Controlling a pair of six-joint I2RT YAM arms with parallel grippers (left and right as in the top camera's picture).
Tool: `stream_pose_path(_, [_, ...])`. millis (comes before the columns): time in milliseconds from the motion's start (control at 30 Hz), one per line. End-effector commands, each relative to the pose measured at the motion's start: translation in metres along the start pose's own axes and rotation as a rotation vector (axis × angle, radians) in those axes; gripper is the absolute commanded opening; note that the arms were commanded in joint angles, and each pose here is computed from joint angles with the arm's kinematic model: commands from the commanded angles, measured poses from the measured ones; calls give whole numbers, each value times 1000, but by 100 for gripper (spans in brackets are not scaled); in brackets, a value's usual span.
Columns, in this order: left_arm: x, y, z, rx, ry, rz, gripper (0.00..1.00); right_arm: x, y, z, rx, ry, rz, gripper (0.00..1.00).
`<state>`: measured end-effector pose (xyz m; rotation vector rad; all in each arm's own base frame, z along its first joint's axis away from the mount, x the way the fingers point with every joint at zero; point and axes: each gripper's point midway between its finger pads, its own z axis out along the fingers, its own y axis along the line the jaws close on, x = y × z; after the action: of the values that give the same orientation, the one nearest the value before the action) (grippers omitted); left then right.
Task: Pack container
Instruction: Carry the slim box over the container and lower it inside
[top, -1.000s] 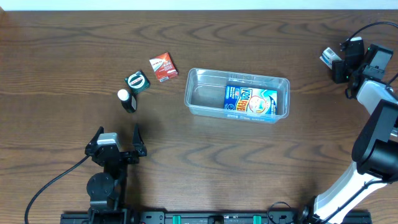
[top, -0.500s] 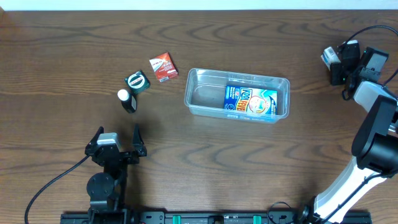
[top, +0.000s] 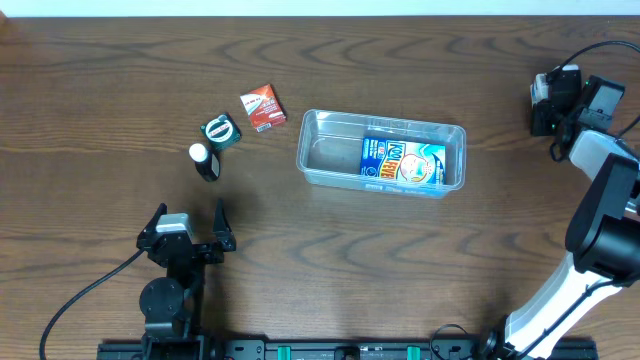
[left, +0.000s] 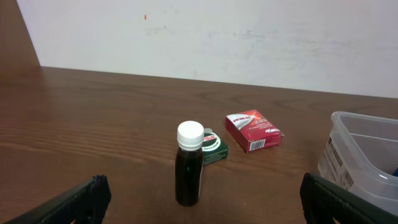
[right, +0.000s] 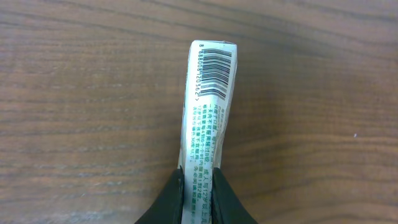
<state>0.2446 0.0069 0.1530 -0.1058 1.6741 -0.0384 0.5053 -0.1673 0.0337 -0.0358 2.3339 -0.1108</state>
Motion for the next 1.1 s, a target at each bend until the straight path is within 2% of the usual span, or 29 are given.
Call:
stream_pose_path(0, [16, 4, 1, -19, 48, 11, 98, -47, -5, -33, 11, -103, 19, 1])
stream_pose_path(133, [16, 4, 1, -19, 48, 11, 98, -78, 12, -65, -48, -173, -7, 1])
stream_pose_path(233, [16, 4, 1, -19, 48, 11, 98, -103, 35, -97, -133, -237, -35, 11])
stream_pose_path(333, [16, 4, 1, -19, 48, 11, 98, -123, 64, -133, -232, -288, -68, 8])
stream_pose_path(400, [16, 4, 1, -19, 48, 11, 98, -131, 82, -154, -281, -307, -88, 1])
stream_pose_path(533, [16, 4, 1, -19, 48, 11, 98, -140, 124, -195, -367, -321, -133, 1])
stream_pose_path(733, [16, 4, 1, -19, 48, 11, 98, -135, 188, -232, -487, -303, -226, 1])
stream_pose_path(900, [16, 4, 1, -19, 48, 11, 98, -102, 239, -245, -592, -224, -427, 1])
stream_pose_path(1067, [16, 4, 1, -19, 48, 11, 98, -71, 267, -252, -665, -178, -647, 1])
